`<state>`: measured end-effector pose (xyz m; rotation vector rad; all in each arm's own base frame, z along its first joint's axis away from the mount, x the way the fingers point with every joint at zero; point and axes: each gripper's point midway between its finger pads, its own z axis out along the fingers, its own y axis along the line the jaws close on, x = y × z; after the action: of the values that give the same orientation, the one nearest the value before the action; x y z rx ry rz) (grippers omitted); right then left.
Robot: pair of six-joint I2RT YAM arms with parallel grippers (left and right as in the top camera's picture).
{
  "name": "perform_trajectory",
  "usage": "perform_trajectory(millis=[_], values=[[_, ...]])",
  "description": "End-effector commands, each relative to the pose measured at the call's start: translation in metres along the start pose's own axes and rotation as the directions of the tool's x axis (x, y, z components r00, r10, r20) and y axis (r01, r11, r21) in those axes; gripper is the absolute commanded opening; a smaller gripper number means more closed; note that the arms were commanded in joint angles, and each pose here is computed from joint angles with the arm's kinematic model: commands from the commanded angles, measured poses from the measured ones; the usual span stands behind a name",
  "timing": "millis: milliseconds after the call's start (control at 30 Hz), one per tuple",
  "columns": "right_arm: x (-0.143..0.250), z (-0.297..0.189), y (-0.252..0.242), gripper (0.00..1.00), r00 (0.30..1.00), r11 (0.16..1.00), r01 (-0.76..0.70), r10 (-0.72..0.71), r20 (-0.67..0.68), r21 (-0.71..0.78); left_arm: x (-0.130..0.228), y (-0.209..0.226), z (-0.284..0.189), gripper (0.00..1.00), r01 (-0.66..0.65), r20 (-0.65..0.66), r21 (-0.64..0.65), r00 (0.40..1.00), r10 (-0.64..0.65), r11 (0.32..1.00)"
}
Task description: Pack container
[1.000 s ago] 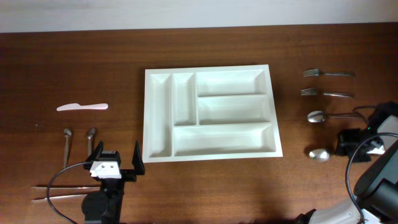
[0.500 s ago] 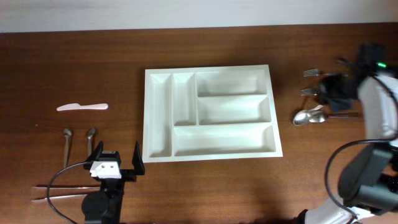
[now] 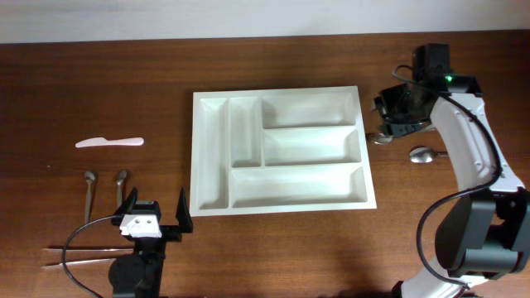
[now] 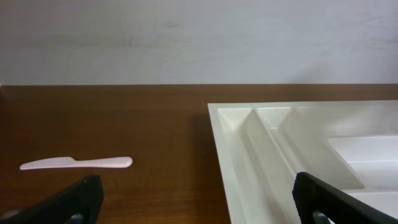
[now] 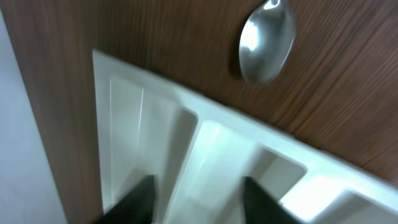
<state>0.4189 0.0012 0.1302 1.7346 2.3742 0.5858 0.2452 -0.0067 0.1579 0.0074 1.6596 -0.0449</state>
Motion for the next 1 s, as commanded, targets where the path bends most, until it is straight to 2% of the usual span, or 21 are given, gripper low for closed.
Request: perform_trajectory(millis=[0, 100, 300, 433, 567, 767, 967], values=[[-0.037, -0.012, -0.013, 0.59, 0.992, 0.998, -0.059, 0.055, 0.115, 0.028, 0.001, 0.002, 0.000, 0.99, 0.010, 0.004, -0.008, 1.000, -0.009, 1.000], [-0.060, -0.013, -0.027, 0.70, 0.983, 0.995, -0.078, 0.066, 0.172, 0.064, 0.001, 0.002, 0.000, 0.99, 0.009, 0.004, -0.008, 1.000, -0.009, 1.000], [-0.071, 0.007, -0.042, 0.79, 0.986, 0.988, -0.057, 0.033, 0.166, 0.141, 0.001, 0.002, 0.000, 0.99, 0.009, 0.004, -0.008, 1.000, -0.009, 1.000], [-0.079, 0.022, -0.059, 0.82, 0.987, 0.976, -0.092, 0.064, 0.147, 0.196, 0.001, 0.002, 0.000, 0.99, 0.009, 0.004, -0.008, 1.000, -0.009, 1.000], [-0.103, 0.020, -0.077, 0.85, 0.977, 0.965, -0.169, 0.137, 0.161, 0.202, 0.001, 0.002, 0.000, 0.99, 0.010, 0.004, -0.008, 1.000, -0.009, 1.000], [-0.133, 0.014, -0.120, 0.85, 0.950, 0.919, -0.295, 0.253, 0.181, 0.263, 0.001, 0.002, 0.000, 0.99, 0.010, 0.004, -0.007, 1.000, -0.009, 1.000], [-0.154, 0.013, -0.142, 0.85, 0.933, 0.897, -0.347, 0.301, 0.197, 0.275, 0.001, 0.002, 0.000, 0.99, 0.009, 0.004, -0.007, 1.000, -0.009, 1.000]])
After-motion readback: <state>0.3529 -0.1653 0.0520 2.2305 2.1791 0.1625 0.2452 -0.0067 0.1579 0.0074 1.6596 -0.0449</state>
